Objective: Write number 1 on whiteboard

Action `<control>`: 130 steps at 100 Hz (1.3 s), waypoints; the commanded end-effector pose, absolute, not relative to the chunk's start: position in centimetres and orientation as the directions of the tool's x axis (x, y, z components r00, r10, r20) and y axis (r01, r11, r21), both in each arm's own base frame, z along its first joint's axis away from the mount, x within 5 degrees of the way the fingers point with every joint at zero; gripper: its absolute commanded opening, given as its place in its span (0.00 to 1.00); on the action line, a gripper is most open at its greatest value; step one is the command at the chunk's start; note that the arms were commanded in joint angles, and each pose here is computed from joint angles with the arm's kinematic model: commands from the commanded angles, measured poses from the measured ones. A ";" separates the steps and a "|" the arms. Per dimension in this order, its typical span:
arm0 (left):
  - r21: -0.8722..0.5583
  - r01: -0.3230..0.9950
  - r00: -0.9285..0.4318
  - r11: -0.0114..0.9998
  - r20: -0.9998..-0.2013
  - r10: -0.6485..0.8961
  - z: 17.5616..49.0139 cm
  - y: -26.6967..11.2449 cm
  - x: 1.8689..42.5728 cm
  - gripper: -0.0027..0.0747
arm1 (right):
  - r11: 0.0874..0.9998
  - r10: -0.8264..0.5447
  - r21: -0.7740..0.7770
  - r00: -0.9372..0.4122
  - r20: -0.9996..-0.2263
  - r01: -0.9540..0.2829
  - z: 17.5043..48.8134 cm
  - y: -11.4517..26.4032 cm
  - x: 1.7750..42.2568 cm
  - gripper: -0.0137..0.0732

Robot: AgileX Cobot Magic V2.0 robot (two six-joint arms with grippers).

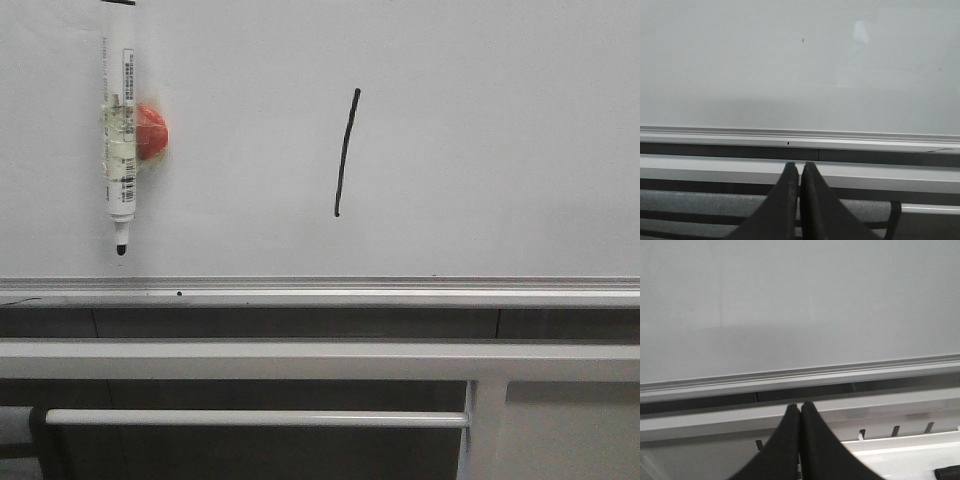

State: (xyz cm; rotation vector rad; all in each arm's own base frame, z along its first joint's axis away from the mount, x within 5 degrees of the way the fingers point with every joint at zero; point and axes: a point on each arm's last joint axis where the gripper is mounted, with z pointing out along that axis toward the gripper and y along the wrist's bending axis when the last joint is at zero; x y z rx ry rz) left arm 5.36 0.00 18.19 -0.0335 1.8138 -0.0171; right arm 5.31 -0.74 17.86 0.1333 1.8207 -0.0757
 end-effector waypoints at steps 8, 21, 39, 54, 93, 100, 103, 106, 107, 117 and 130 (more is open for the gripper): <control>-0.048 -0.014 -0.153 0.999 -0.987 -0.049 18.7 0.0 5.4 0.01 | 0.991 0.042 0.010 -0.242 -0.969 0.130 17.2 -0.7 5.3 0.08; -0.048 -0.014 -0.153 0.999 -0.987 -0.049 18.7 0.0 5.4 0.01 | 0.988 0.040 0.003 -0.243 -0.969 0.154 17.2 -0.9 5.3 0.08; -0.048 -0.014 -0.153 0.999 -0.987 -0.049 18.7 0.0 5.4 0.01 | 0.986 0.043 0.002 -0.244 -0.969 0.164 17.2 -0.9 5.3 0.08; -0.048 -0.014 -0.153 0.999 -0.987 -0.049 18.7 0.0 5.4 0.01 | 0.986 0.043 0.002 -0.244 -0.969 0.164 17.2 -0.9 5.3 0.08; -0.048 -0.014 -0.153 0.999 -0.987 -0.049 18.7 0.0 5.4 0.01 | 0.986 0.043 0.002 -0.244 -0.969 0.164 17.2 -0.9 5.3 0.08; -0.048 -0.014 -0.153 0.999 -0.987 -0.049 18.7 0.0 5.4 0.01 | 0.986 0.043 0.002 -0.244 -0.969 0.164 17.2 -0.9 5.3 0.08; -0.048 -0.014 -0.153 0.999 -0.987 -0.049 18.7 0.0 5.4 0.01 | 0.986 0.043 0.002 -0.244 -0.969 0.164 17.2 -0.9 5.3 0.08; -0.048 -0.014 -0.153 0.999 -0.987 -0.049 18.7 0.0 5.4 0.01 | 0.986 0.043 0.002 -0.244 -0.969 0.164 17.2 -0.9 5.3 0.08; -0.048 -0.014 -0.153 0.999 -0.987 -0.049 18.7 0.0 5.4 0.01 | 0.986 0.043 0.002 -0.244 -0.969 0.164 17.2 -0.9 5.3 0.08; -0.048 -0.014 -0.153 0.999 -0.987 -0.049 18.7 0.0 5.4 0.01 | 0.986 0.043 0.002 -0.244 -0.969 0.164 17.2 -0.9 5.3 0.08; -0.048 -0.014 -0.153 0.999 -0.987 -0.049 18.7 0.0 5.4 0.01 | 0.986 0.043 0.002 -0.244 -0.969 0.164 17.2 -0.9 5.3 0.08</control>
